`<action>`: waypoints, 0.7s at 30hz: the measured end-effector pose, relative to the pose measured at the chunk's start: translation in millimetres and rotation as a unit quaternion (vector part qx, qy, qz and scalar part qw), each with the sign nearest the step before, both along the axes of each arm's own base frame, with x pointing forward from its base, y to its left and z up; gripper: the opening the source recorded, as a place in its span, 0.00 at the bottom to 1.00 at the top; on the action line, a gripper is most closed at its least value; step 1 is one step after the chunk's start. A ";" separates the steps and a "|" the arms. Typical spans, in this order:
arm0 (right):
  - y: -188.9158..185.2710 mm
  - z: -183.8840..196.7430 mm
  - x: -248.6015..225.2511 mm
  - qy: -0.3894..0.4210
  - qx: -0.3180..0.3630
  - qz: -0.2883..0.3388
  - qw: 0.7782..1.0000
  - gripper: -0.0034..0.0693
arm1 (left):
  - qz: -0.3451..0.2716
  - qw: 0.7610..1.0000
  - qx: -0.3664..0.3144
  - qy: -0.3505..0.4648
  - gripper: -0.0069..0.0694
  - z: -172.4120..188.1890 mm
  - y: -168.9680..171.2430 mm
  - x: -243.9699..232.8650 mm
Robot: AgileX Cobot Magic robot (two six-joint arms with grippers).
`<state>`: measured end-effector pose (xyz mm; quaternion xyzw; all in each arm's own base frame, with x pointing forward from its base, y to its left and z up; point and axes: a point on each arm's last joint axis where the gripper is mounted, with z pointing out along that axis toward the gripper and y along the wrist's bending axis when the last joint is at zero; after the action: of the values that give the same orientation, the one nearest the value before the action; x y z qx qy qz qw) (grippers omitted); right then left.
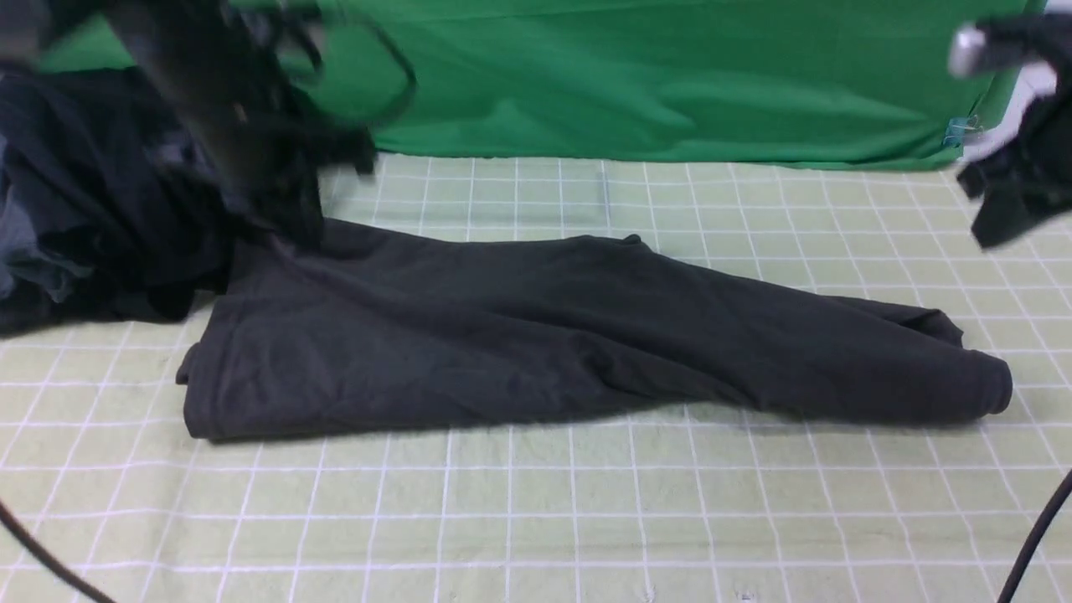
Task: Fold a long-sleeved shirt over a green coffee tablecloth.
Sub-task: 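Pull the folded dark garment lengthwise by its ends to straighten it flat on the table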
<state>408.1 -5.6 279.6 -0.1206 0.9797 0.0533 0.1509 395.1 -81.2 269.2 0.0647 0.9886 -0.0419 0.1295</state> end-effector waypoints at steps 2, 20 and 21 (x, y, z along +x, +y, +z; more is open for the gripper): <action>-4.5 -16.5 3.4 0.011 0.001 -0.003 1.000 0.36 | -0.005 1.000 0.006 0.025 0.08 -24.7 -3.2 -7.0; -3.4 -105.5 24.1 0.100 0.022 0.011 0.995 0.32 | 0.029 0.996 0.059 0.054 0.08 -96.5 24.7 -23.2; -3.4 -105.3 24.0 0.101 0.022 0.011 0.995 0.21 | 0.033 0.996 0.059 0.054 0.08 -96.5 25.3 -23.0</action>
<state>432.0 -8.9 174.3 -0.1218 0.9872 0.0886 0.0533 372.1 -56.0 172.7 0.0375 0.9965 0.0171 0.0733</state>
